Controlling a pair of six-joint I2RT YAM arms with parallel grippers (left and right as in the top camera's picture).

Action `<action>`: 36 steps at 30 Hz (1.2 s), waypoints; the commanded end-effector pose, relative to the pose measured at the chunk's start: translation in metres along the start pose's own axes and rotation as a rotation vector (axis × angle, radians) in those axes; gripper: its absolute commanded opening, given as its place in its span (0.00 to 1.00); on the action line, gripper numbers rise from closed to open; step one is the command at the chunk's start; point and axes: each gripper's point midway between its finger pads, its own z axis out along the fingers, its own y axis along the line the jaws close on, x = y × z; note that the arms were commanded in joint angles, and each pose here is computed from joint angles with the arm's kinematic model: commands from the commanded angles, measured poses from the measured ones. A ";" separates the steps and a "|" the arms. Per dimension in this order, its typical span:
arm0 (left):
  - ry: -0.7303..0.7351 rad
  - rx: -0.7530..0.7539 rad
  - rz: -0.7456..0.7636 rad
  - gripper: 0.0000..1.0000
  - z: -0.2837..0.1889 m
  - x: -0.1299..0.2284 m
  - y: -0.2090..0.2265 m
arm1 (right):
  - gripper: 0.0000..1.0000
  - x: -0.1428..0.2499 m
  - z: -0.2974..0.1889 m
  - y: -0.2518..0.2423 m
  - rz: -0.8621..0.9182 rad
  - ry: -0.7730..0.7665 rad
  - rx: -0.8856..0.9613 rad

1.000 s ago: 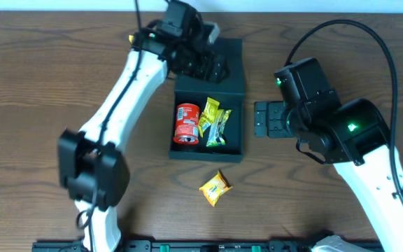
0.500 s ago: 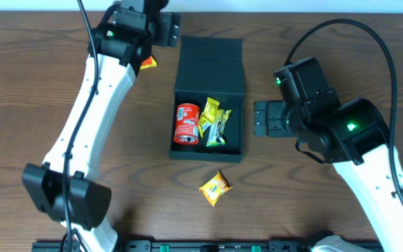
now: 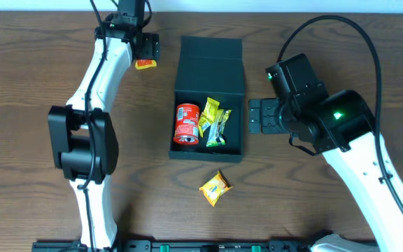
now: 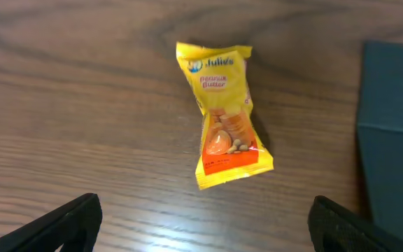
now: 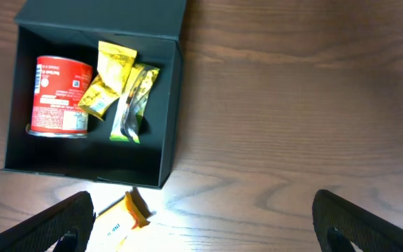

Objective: Pack container

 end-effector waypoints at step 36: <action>0.106 0.067 -0.106 0.90 0.082 0.036 -0.022 | 0.99 0.003 0.016 0.001 0.014 0.050 0.014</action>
